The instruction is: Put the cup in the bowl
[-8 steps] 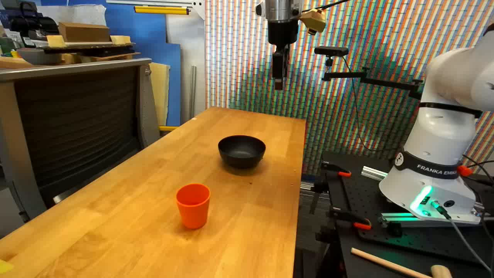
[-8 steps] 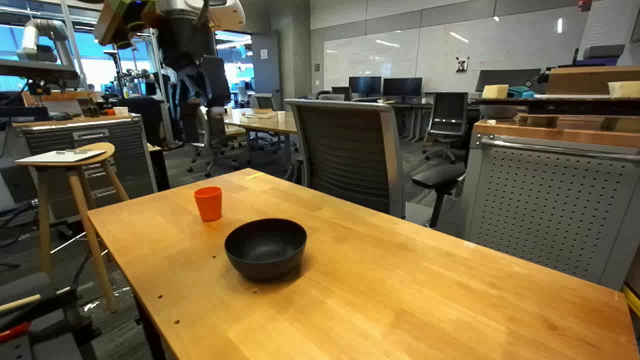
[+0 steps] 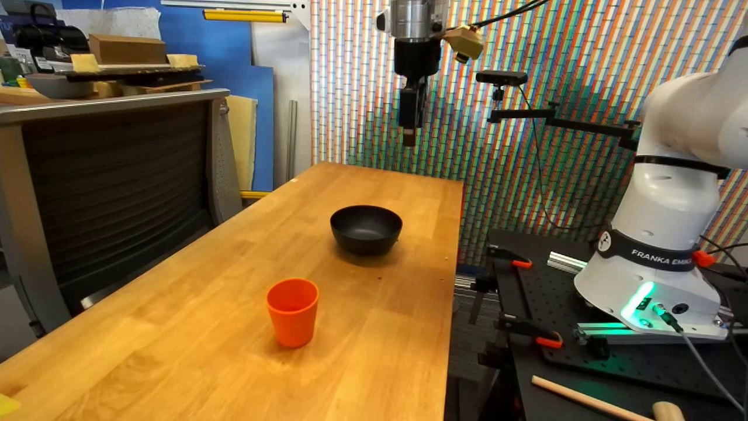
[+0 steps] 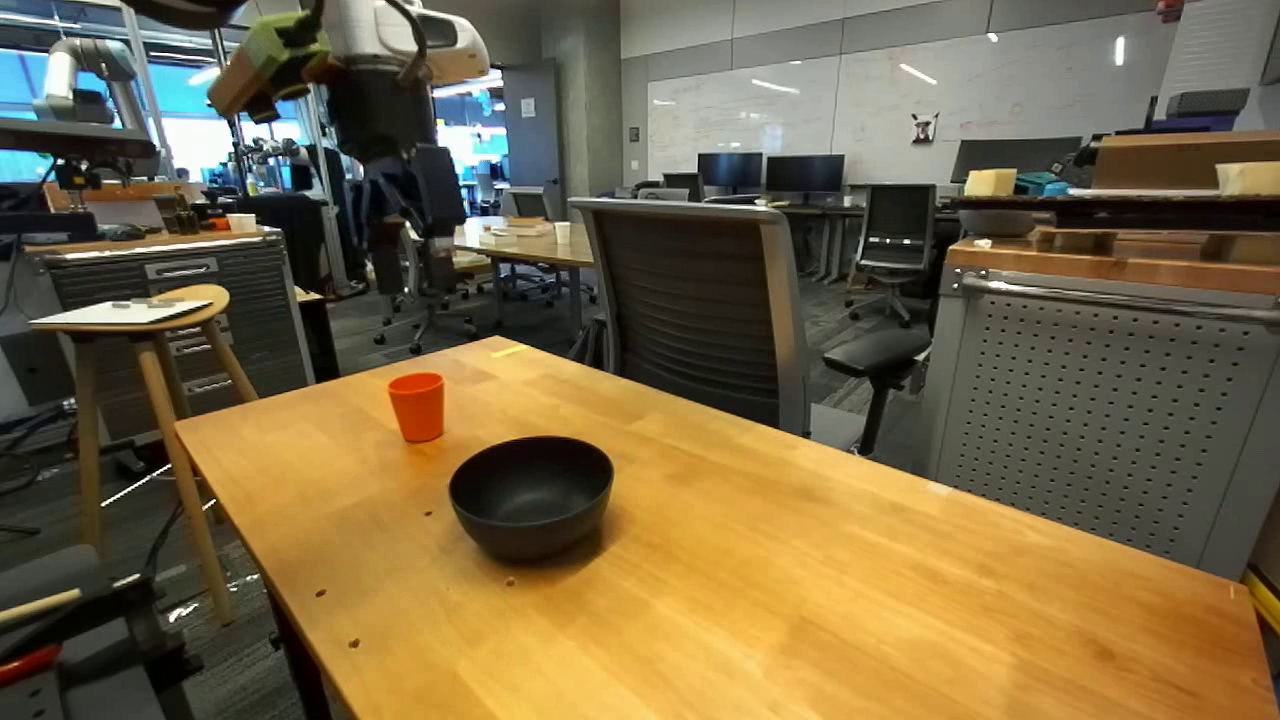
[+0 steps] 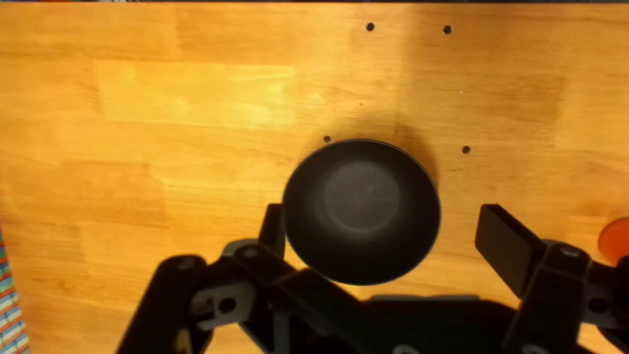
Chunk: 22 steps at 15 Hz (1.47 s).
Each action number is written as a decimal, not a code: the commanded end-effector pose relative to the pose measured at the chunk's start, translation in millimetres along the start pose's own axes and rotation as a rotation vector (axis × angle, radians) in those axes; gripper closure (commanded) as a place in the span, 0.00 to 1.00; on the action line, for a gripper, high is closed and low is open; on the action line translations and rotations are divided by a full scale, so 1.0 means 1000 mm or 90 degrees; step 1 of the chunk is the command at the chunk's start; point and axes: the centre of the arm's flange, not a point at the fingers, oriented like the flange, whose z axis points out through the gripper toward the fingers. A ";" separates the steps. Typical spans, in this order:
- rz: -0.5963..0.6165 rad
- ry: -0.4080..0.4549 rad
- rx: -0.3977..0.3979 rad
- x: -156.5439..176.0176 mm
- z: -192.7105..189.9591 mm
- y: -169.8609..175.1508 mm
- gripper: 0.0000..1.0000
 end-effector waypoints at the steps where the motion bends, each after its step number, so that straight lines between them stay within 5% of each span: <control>1: -0.016 0.029 0.058 0.050 0.026 -0.074 0.00; 6: -0.081 0.050 0.087 0.092 0.064 -0.186 0.00; 12: -0.135 0.056 0.096 0.128 0.102 -0.262 0.00; 13: -0.137 0.056 0.093 0.132 0.111 -0.267 0.25; 15: -0.141 0.045 0.092 0.137 0.127 -0.270 0.32; 22: -0.135 0.027 0.081 0.136 0.161 -0.258 0.88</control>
